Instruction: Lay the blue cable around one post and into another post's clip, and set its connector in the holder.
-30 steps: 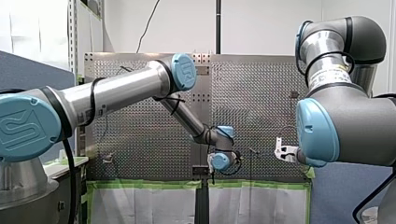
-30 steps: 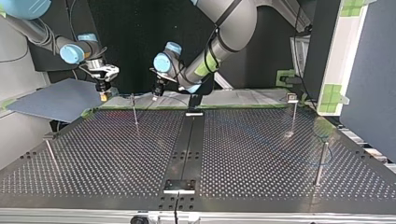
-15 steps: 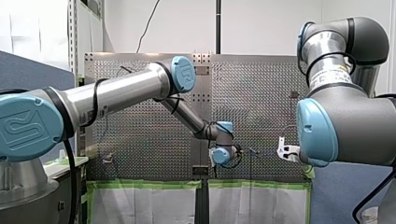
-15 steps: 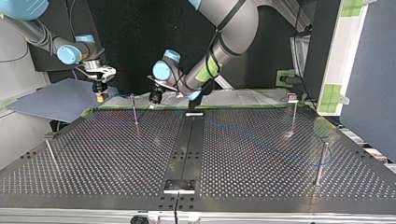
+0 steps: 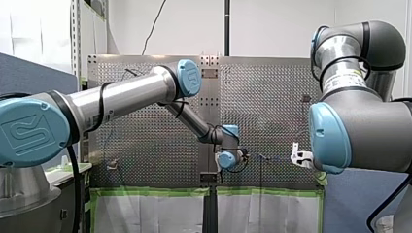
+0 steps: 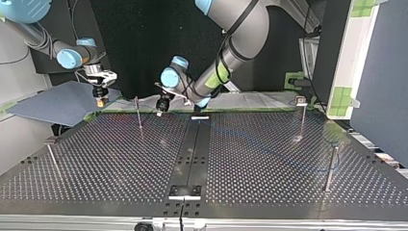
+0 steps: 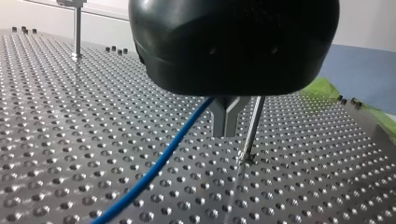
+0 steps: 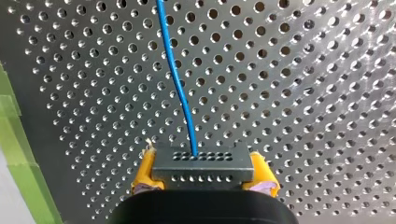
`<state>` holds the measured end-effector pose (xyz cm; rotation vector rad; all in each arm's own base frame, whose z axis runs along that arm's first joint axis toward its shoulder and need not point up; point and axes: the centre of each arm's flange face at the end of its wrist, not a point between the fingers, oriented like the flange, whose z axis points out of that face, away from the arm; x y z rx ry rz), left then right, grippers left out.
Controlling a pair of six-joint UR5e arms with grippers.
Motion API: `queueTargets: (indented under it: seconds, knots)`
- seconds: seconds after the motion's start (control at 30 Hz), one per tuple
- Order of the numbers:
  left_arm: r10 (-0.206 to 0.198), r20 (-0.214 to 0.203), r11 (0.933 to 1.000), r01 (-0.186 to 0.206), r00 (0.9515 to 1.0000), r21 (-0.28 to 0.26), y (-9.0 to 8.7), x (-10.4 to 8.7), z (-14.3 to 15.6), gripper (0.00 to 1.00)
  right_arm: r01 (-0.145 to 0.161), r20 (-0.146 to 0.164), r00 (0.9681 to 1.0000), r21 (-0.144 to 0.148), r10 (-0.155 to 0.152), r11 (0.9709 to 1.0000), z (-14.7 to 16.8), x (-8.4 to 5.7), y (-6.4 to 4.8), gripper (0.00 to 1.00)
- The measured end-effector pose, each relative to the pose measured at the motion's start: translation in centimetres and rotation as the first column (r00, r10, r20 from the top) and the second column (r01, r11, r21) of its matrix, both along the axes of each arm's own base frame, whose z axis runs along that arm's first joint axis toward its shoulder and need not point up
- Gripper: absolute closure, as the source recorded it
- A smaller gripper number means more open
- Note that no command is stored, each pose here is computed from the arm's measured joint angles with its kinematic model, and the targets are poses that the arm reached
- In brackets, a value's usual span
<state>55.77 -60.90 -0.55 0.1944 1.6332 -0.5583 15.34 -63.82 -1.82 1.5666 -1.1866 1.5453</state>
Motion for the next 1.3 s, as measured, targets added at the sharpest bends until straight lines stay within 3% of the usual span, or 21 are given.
queueTargets:
  seconds: [0.53,0.8,0.83,0.87,0.9,0.93,0.97,1.0,1.07,1.1,1.17,1.3]
  knots:
    - [0.010,-0.012,1.0000,-0.010,0.9999,-0.001,1.0,0.8,-0.3,1.00,-0.001,-0.006,1.0000,0.010,0.001,1.0000,-1.0,0.1,-0.4,1.00]
    - [-0.016,-0.001,0.9995,0.016,0.9999,0.026,0.8,0.6,-0.3,1.00,-0.007,-0.008,0.9999,0.011,0.007,0.9999,-1.0,0.4,-0.3,1.00]
    - [-0.020,0.002,0.9992,0.020,0.9998,0.033,0.7,0.5,-0.3,0.80,-0.008,-0.008,0.9999,0.011,0.008,0.9999,-1.0,0.4,-0.3,1.00]
    - [-0.024,0.005,0.9989,0.024,0.9997,0.041,0.6,0.3,-0.3,0.67,-0.009,-0.008,0.9999,0.011,0.009,0.9999,-1.0,0.4,-0.3,1.00]
    - [-0.030,0.006,0.9981,0.029,0.9995,0.054,0.4,0.1,-0.4,0.67,-0.009,-0.008,0.9999,0.011,0.009,0.9999,-1.0,0.4,-0.3,1.00]
    - [-0.033,0.007,0.9974,0.033,0.9994,0.064,0.3,0.0,-0.4,0.49,-0.010,-0.008,0.9999,0.011,0.010,0.9999,-1.0,0.5,-0.3,1.00]
    - [-0.037,0.006,0.9966,0.036,0.9993,0.074,0.3,-0.2,-0.5,0.39,-0.010,-0.008,0.9999,0.011,0.010,0.9999,-1.0,0.5,-0.3,1.00]
    - [-0.040,0.005,0.9953,0.040,0.9992,0.089,0.2,-0.4,-0.6,0.39,-0.010,-0.008,0.9999,0.011,0.010,0.9999,-1.0,0.5,-0.3,1.00]
    - [-0.044,0.000,0.9929,0.044,0.9990,0.110,0.1,-0.7,-0.7,0.13,-0.011,-0.008,0.9999,0.012,0.011,0.9999,-1.0,0.5,-0.2,1.00]
    - [-0.046,-0.006,0.9911,0.047,0.9989,0.125,0.1,-0.9,-0.8,0.13,-0.011,-0.009,0.9999,0.013,0.011,0.9999,-1.0,0.5,-0.2,1.00]
    - [-0.047,-0.020,0.9884,0.050,0.9987,0.144,0.3,-1.2,-1.1,0.02,-0.012,-0.009,0.9999,0.014,0.012,0.9998,-1.0,0.6,-0.2,1.00]
    - [-0.047,-0.048,0.9831,0.055,0.9977,0.175,0.8,-1.9,-1.9,0.02,-0.014,-0.009,0.9999,0.016,0.014,0.9998,-1.0,0.7,-0.1,1.00]
